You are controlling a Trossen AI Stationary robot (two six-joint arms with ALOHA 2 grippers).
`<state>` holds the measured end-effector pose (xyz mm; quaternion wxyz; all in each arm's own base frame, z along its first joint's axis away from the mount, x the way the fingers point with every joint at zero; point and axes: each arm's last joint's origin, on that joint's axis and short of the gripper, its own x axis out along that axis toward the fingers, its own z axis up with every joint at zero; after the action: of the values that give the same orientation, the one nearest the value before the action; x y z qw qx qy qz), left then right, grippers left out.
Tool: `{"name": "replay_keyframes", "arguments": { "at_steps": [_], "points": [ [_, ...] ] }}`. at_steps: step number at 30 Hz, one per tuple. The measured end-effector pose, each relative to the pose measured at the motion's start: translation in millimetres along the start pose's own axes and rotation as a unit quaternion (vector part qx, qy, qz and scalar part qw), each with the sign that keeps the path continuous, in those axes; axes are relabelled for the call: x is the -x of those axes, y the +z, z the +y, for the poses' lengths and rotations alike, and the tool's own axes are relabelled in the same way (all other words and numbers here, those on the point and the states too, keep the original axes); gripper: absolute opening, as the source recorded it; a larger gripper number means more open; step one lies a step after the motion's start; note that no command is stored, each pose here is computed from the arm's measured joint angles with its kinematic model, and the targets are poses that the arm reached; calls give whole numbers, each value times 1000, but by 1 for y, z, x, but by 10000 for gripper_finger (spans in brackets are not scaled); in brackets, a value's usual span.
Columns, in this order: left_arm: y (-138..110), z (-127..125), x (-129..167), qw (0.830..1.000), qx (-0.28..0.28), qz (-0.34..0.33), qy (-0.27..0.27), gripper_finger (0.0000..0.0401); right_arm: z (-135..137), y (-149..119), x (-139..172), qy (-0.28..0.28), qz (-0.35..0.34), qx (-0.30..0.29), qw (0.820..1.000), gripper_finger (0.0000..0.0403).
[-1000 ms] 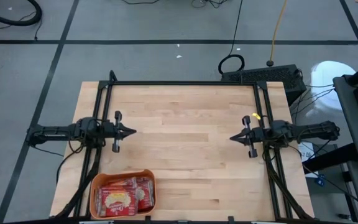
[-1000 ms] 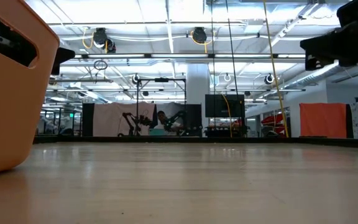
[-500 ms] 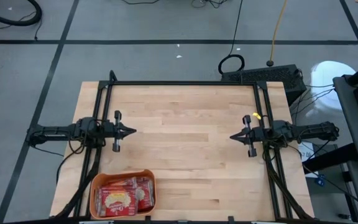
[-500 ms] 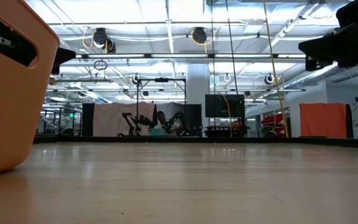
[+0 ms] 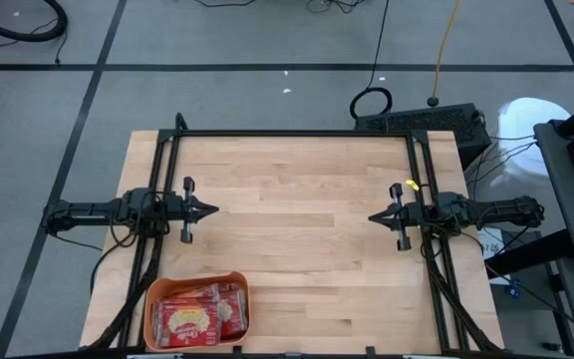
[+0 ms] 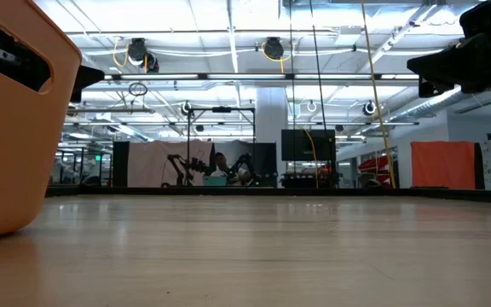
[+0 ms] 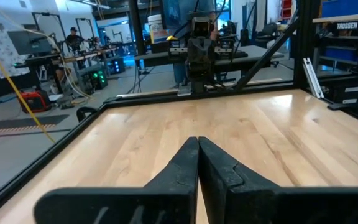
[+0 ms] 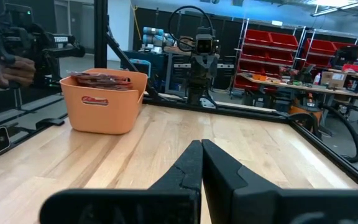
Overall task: Sort popcorn bags into baskets
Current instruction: Return to Home Position
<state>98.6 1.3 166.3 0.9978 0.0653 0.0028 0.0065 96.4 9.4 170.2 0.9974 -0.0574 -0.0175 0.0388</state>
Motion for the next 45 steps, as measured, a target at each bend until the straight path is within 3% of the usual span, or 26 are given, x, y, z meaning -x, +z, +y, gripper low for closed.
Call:
{"name": "replay_keyframes", "arguments": {
  "at_steps": [23, 33, 45],
  "points": [
    [0, -1, 0, 1000, 14, 3, -5, 19, 0, 0, 0, 0, 0, 0, 1000, 0],
    [0, -1, 0, 1000, 16, 3, -4, 6, 0, 0, 0, 0, 0, 0, 1000, 0],
    [0, -1, 0, 1000, 16, 2, -4, 25, 0, 0, 0, 0, -1, 0, 1000, 0]
  ]
}}
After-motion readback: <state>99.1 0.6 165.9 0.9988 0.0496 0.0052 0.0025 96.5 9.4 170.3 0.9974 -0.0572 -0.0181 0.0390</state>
